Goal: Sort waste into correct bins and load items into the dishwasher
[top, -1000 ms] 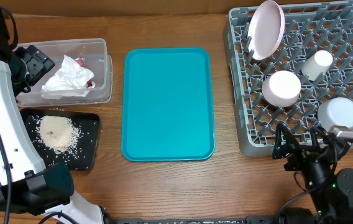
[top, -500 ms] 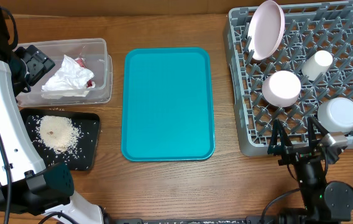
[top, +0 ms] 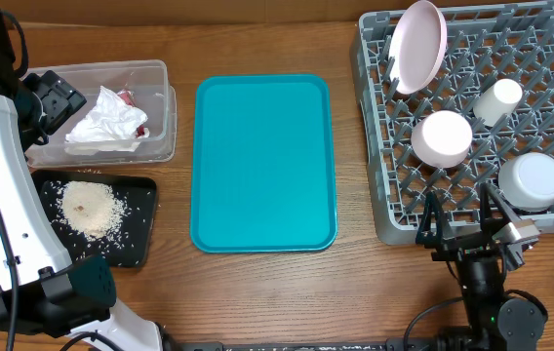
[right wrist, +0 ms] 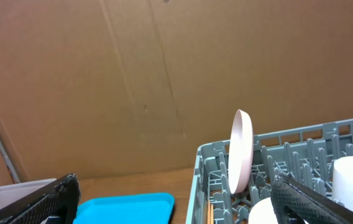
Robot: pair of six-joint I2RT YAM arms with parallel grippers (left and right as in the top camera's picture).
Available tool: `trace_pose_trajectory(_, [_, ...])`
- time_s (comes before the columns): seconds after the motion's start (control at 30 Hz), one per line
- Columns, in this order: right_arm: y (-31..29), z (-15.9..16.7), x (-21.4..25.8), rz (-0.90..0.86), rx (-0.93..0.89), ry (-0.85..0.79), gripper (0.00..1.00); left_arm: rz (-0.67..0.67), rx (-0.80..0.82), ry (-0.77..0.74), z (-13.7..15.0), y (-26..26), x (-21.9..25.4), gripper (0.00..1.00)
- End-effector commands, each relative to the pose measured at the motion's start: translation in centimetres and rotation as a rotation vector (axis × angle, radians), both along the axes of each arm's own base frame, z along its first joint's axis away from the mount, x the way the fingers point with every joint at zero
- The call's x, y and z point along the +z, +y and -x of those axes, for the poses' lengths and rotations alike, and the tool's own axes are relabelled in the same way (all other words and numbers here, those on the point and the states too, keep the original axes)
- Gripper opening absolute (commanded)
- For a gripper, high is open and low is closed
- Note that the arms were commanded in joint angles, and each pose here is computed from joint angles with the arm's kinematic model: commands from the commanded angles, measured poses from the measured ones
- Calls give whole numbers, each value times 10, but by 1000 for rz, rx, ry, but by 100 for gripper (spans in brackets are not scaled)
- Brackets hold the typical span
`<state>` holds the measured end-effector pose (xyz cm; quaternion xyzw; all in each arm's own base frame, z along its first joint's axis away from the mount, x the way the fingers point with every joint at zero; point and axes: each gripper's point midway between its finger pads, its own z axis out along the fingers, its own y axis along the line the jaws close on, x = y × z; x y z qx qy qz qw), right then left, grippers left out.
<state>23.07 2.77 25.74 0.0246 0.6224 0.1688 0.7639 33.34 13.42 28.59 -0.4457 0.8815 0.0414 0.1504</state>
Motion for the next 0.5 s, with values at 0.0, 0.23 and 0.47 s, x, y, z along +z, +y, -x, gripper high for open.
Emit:
trace_pose_trajectory(0.0, [-3, -1, -5, -4, -23, -3, 100, -11, -6, -3, 1, 2, 3, 100])
trace_pose_trajectory(0.23, [-4, -5, -17, -10, -37, 18, 100, -11, -6, -3, 1, 2, 3, 100])
trace_pose_trajectory(0.47, [-11, -5, -15, -20, -78, 12, 100, -11, -6, -3, 1, 2, 3, 100])
